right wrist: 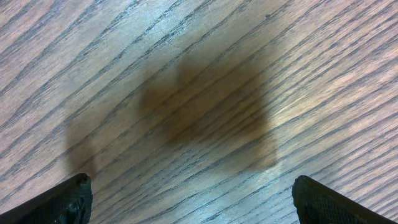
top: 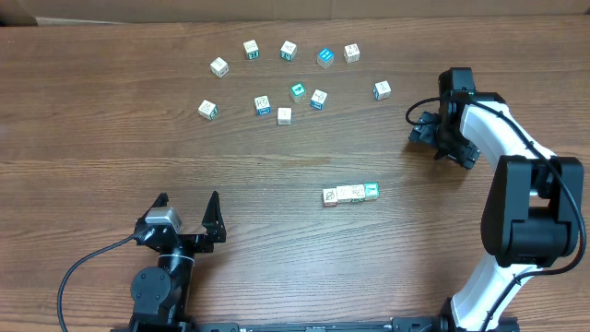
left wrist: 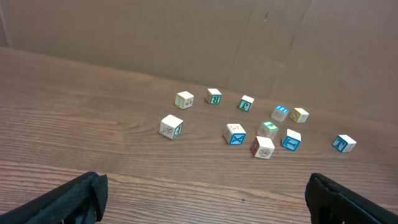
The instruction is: Form a horizontal line
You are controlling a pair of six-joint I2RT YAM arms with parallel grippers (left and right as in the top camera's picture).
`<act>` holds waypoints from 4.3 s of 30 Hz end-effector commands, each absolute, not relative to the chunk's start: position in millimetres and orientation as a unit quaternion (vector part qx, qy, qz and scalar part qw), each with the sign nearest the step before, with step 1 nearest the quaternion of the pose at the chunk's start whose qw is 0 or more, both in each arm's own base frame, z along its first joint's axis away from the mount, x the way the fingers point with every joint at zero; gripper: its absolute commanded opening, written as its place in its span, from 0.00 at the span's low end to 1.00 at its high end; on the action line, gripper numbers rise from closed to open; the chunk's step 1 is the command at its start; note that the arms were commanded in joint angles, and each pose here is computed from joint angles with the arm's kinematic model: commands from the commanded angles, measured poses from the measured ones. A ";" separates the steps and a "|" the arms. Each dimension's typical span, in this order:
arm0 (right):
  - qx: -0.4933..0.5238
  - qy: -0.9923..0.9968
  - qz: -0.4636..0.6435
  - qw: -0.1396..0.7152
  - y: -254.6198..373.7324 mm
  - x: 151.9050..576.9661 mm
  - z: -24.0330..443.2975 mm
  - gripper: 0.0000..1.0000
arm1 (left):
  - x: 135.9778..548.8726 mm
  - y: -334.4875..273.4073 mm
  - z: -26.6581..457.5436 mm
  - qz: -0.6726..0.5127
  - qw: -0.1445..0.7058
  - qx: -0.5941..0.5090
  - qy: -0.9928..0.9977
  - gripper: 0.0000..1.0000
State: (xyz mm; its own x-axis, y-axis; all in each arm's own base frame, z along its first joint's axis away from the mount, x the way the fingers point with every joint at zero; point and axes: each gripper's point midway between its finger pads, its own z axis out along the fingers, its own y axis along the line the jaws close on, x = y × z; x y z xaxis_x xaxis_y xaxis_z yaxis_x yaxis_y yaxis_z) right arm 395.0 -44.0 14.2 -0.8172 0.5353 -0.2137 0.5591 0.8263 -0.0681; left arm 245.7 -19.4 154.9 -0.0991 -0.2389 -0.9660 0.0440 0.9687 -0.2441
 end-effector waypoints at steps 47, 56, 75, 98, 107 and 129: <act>0.293 0.948 -0.063 0.112 -46.9 397.6 28.6 1.00 | 245.1 -21.8 156.6 -0.102 0.673 -0.052 0.731 1.00; 0.293 0.948 -0.063 0.112 -46.9 397.6 28.6 1.00 | 245.1 -21.8 156.5 -0.102 0.673 -0.052 0.731 1.00; 0.293 0.948 -0.063 0.111 -46.9 397.4 27.6 1.00 | 245.1 -21.8 156.6 -0.102 0.673 -0.052 0.731 1.00; 0.297 0.930 -0.035 0.216 -47.0 406.9 112.8 1.00 | 245.1 -21.8 156.6 -0.102 0.673 -0.052 0.731 0.99; 0.298 0.910 -0.014 0.289 -46.8 402.2 174.2 1.00 | 245.1 -21.8 156.5 -0.102 0.673 -0.052 0.731 1.00; 0.298 0.909 -0.014 0.291 -46.8 401.9 175.6 1.00 | 245.1 -21.8 156.6 -0.102 0.673 -0.052 0.731 1.00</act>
